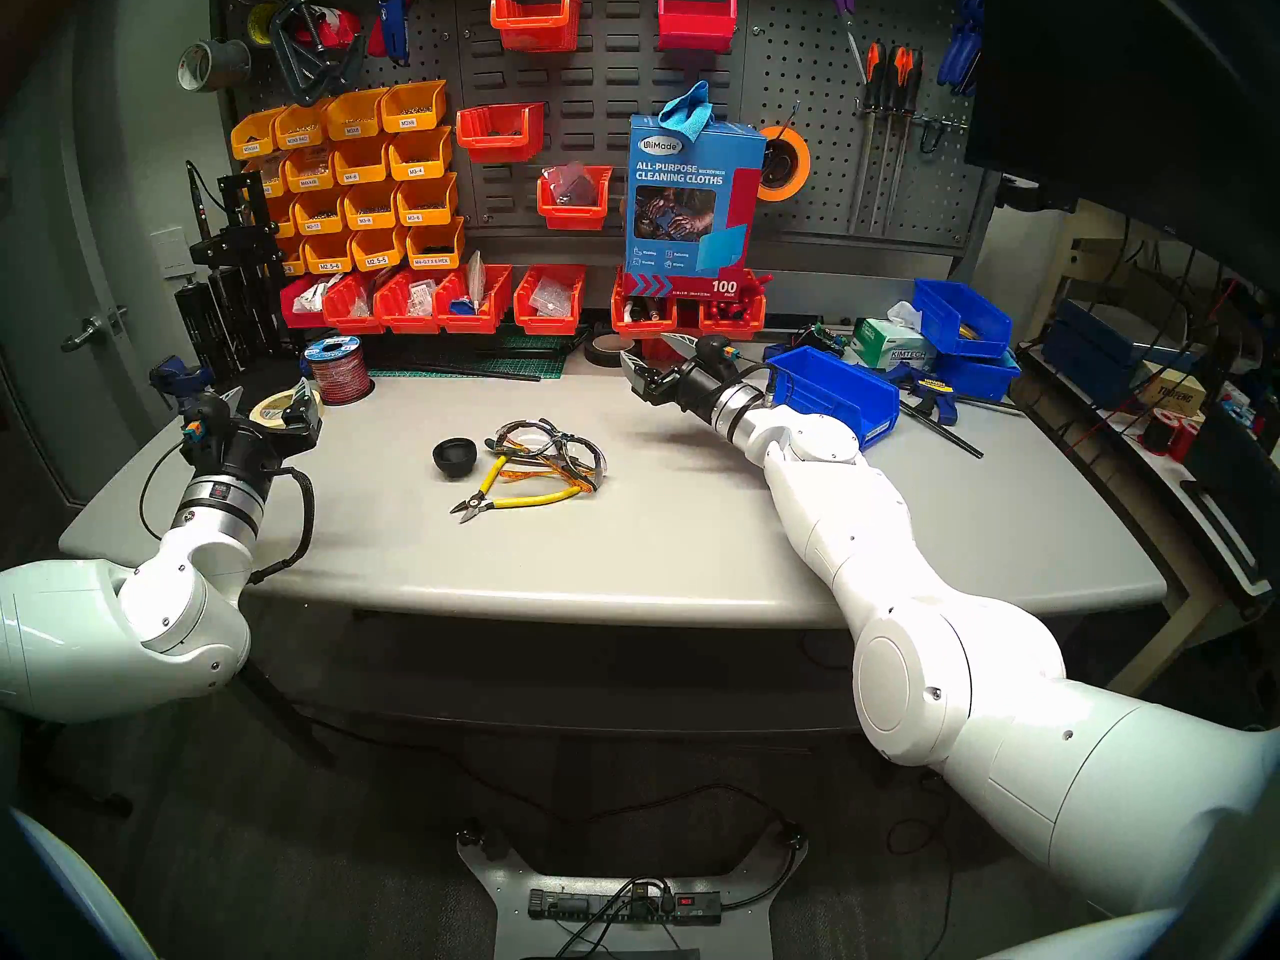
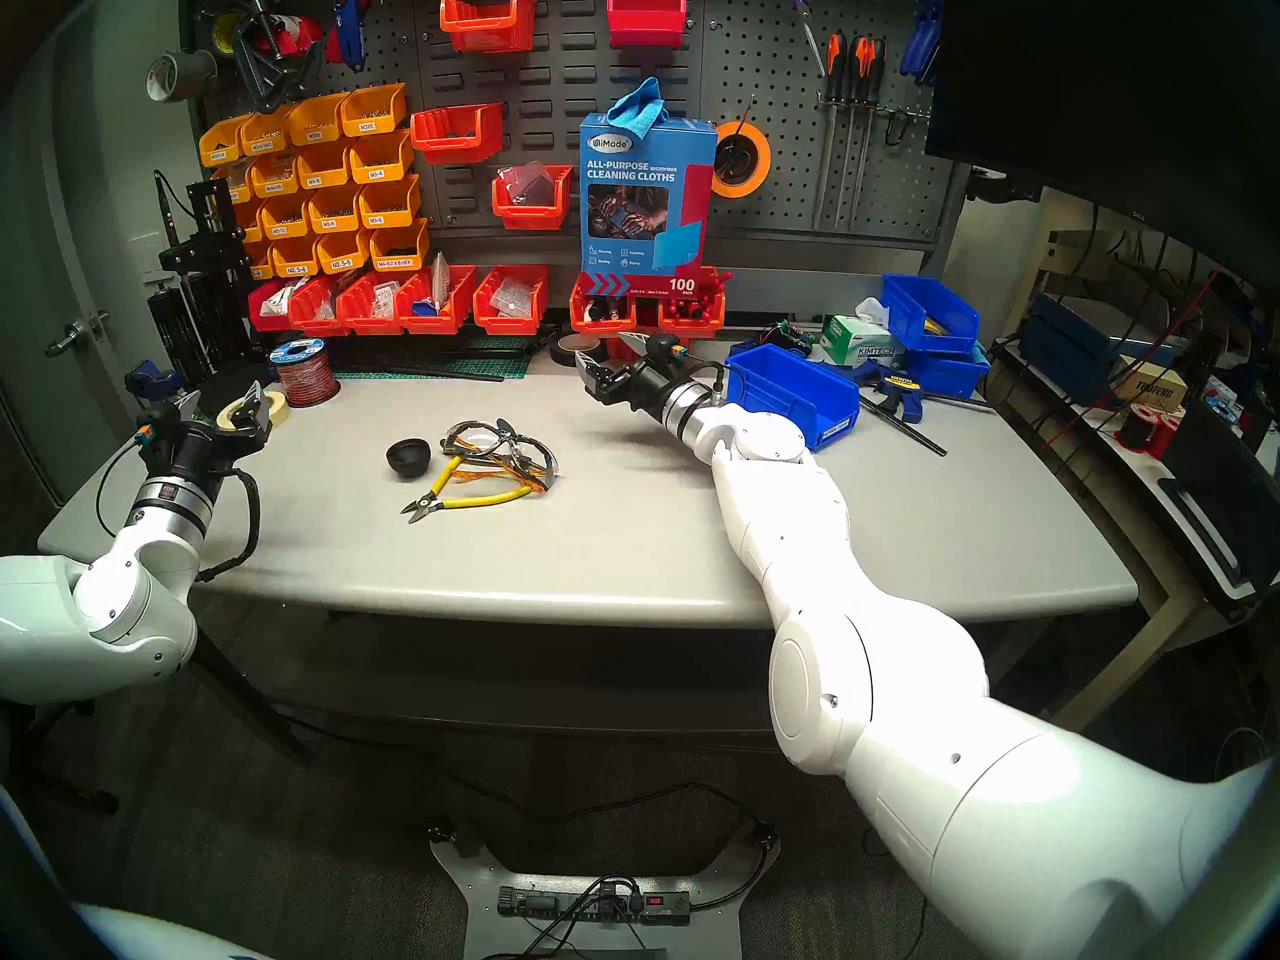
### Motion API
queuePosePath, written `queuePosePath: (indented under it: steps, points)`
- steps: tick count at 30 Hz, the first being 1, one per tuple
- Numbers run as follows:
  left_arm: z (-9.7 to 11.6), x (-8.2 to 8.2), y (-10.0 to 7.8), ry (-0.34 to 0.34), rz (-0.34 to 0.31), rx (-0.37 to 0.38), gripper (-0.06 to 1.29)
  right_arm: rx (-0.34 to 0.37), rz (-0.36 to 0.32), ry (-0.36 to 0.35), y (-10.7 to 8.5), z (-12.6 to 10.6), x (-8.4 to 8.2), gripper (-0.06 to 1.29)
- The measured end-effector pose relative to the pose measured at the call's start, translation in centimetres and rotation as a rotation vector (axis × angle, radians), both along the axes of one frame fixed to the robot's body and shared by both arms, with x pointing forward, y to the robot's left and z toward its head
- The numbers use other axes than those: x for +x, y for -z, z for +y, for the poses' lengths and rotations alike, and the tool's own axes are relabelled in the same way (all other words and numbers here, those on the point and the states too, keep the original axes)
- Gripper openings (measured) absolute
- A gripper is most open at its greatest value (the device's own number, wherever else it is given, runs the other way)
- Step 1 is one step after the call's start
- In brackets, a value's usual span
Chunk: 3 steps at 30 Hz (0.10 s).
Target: Take out tools from the storage box
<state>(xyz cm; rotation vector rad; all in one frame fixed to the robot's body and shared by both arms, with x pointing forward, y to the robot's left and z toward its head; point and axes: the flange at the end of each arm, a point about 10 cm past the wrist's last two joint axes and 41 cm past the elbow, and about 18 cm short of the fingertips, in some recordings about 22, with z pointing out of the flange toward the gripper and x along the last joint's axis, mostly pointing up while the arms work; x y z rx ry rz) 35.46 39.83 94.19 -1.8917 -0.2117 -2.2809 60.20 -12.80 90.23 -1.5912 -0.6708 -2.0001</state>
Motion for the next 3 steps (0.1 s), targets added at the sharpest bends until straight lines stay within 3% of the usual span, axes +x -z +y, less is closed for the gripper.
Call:
queuePosePath:
  steps: [3]
  points:
    - [0.00,0.00,0.00,0.000,0.000,0.000,1.21,0.013,-0.021,0.027,-0.23,-0.01,-0.12,1.21]
